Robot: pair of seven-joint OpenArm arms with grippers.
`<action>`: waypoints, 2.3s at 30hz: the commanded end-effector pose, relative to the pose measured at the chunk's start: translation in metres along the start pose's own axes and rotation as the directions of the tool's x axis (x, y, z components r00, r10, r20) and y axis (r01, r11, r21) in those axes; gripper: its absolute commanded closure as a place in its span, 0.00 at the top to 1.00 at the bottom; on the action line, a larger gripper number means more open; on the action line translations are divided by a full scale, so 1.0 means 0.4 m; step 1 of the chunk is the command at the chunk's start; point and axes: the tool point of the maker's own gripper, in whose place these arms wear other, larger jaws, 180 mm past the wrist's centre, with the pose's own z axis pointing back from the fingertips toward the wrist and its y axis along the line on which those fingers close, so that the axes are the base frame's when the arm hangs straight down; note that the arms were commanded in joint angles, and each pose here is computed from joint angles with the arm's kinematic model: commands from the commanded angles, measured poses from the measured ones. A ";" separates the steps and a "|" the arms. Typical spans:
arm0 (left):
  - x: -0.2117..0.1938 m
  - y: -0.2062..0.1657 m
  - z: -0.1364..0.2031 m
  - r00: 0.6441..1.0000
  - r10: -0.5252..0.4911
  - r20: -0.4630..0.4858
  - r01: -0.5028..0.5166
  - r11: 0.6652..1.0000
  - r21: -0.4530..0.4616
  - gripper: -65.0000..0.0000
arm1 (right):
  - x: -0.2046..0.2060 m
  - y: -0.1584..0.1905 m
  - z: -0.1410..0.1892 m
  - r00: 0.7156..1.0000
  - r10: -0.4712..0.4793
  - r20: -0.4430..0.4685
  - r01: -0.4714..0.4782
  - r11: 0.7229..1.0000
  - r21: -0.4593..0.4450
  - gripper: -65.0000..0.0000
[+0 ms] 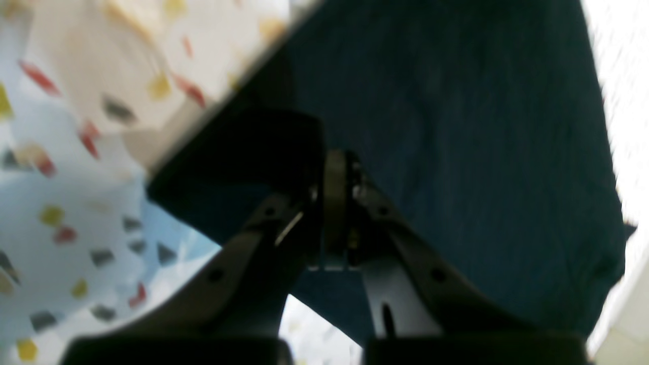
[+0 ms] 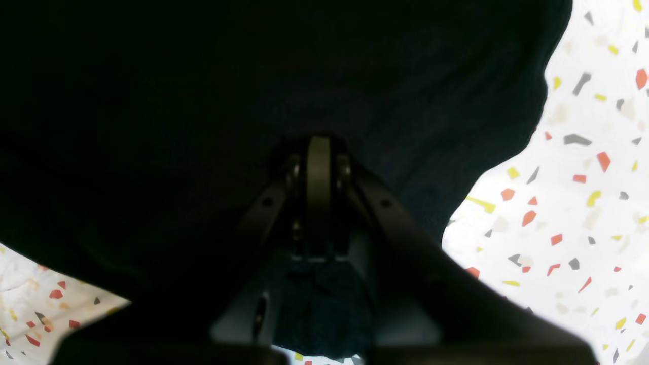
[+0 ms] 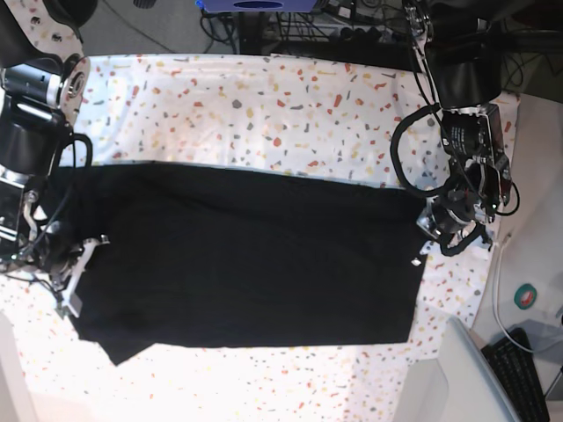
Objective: Layout the t-shirt on the table in an organized manner, then fold the t-shirt properly
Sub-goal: 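Drag the shirt edge with both grippers to align it straight, then release the shirt and raise both grippers to its edge corners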
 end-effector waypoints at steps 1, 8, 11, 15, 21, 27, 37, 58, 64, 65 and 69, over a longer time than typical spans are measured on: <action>0.042 -0.028 0.009 0.999 -0.010 0.046 0.012 1.000 -0.027 0.00 | 0.060 -0.031 0.024 0.998 0.008 0.067 -0.006 1.000 -0.026 0.00; 0.048 -0.028 0.000 0.999 0.006 0.048 -0.005 1.000 -0.023 0.00 | 0.063 -0.036 0.027 0.997 0.002 0.079 0.001 1.000 -0.029 0.00; 0.058 -0.036 0.002 0.998 0.009 0.055 -0.007 1.000 -0.030 0.00 | 0.060 -0.055 0.034 0.997 0.003 0.077 0.000 0.999 -0.043 0.00; 0.066 -0.045 0.004 0.998 0.009 0.062 -0.006 0.999 -0.037 0.00 | 0.061 -0.056 0.036 0.997 0.005 0.079 -0.001 0.999 -0.045 0.00; 0.086 -0.039 0.002 0.993 0.011 0.115 -0.008 0.999 -0.031 0.00 | 0.057 -0.058 0.036 0.997 0.003 0.077 0.000 0.999 -0.047 0.00; 0.056 -0.012 -0.020 0.997 0.017 0.080 -0.017 1.000 -0.001 0.00 | 0.052 -0.067 0.040 0.997 0.004 0.072 -0.001 0.999 -0.054 0.00; 0.061 -0.024 -0.017 0.996 0.017 0.085 -0.015 1.000 -0.016 0.07 | 0.017 -0.058 0.033 1.000 -0.004 0.024 0.005 0.999 -0.045 0.13; 0.086 0.107 0.120 0.963 -0.032 0.266 0.059 0.994 -0.095 0.90 | -0.288 -0.050 0.309 0.870 -0.424 0.251 0.464 0.876 -0.131 0.53; 0.025 0.169 0.091 0.971 -0.056 0.231 0.081 0.992 -0.098 0.90 | -0.366 0.047 0.211 0.775 -0.608 0.173 0.610 0.791 0.046 0.62; 0.018 0.175 0.085 0.974 -0.052 0.223 0.075 0.993 -0.094 0.90 | -0.369 0.059 0.183 0.757 -0.634 0.158 0.630 0.773 0.077 0.63; 0.012 0.171 0.062 0.978 -0.037 0.203 0.057 0.994 -0.095 0.90 | -0.389 0.080 0.109 0.697 -0.707 0.116 0.692 0.706 0.151 0.62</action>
